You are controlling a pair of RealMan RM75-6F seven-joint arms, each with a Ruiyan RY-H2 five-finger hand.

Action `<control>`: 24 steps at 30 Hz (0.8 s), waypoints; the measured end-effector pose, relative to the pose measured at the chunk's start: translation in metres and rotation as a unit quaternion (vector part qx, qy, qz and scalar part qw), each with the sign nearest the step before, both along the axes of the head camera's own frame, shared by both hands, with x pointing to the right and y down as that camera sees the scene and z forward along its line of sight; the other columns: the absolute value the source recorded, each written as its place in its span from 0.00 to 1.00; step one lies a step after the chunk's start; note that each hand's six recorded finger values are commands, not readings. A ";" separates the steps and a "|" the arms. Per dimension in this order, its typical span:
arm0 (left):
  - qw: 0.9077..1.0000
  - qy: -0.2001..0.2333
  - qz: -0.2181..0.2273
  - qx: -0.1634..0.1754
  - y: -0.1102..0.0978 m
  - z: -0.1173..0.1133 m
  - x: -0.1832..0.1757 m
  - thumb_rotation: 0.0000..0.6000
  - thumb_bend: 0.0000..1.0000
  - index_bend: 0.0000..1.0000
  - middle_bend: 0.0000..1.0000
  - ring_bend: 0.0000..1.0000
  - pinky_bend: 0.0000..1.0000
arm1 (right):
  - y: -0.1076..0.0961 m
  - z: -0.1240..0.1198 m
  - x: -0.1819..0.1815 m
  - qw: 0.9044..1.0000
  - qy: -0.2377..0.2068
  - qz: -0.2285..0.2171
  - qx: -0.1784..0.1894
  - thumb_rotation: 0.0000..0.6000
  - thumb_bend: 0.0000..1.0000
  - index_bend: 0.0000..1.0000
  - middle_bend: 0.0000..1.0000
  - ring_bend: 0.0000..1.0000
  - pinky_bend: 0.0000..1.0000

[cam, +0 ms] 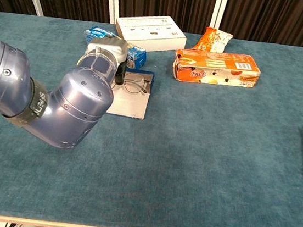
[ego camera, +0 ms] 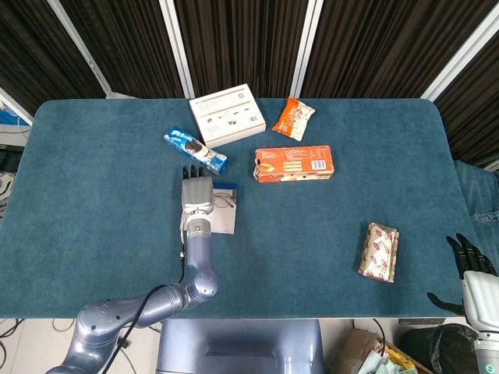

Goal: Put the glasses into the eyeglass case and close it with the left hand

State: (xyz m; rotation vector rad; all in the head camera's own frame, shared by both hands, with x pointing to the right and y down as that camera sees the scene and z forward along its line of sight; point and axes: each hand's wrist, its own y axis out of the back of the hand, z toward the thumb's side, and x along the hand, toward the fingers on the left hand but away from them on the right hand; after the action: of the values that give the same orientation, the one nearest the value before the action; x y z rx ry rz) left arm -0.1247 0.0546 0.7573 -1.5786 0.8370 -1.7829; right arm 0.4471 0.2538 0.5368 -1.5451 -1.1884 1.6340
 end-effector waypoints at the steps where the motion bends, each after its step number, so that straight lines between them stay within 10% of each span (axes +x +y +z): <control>1: 1.000 0.000 -0.001 0.000 0.000 0.000 0.000 1.00 0.48 0.60 0.12 0.00 0.00 | 0.000 0.000 0.000 1.000 0.000 0.001 0.000 1.00 0.13 0.07 0.00 0.10 0.16; 24: 1.000 -0.006 0.006 -0.001 0.002 0.001 0.002 1.00 0.45 0.53 0.12 0.00 0.00 | 0.000 0.000 0.000 1.000 0.000 0.003 0.000 1.00 0.13 0.07 0.00 0.10 0.16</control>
State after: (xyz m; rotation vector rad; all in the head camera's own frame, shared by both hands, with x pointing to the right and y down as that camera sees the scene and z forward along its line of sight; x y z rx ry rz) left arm -0.1227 0.0568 0.7588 -1.5693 0.8178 -1.7836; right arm 0.4474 0.2533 0.5368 -1.5431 -1.1948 1.6366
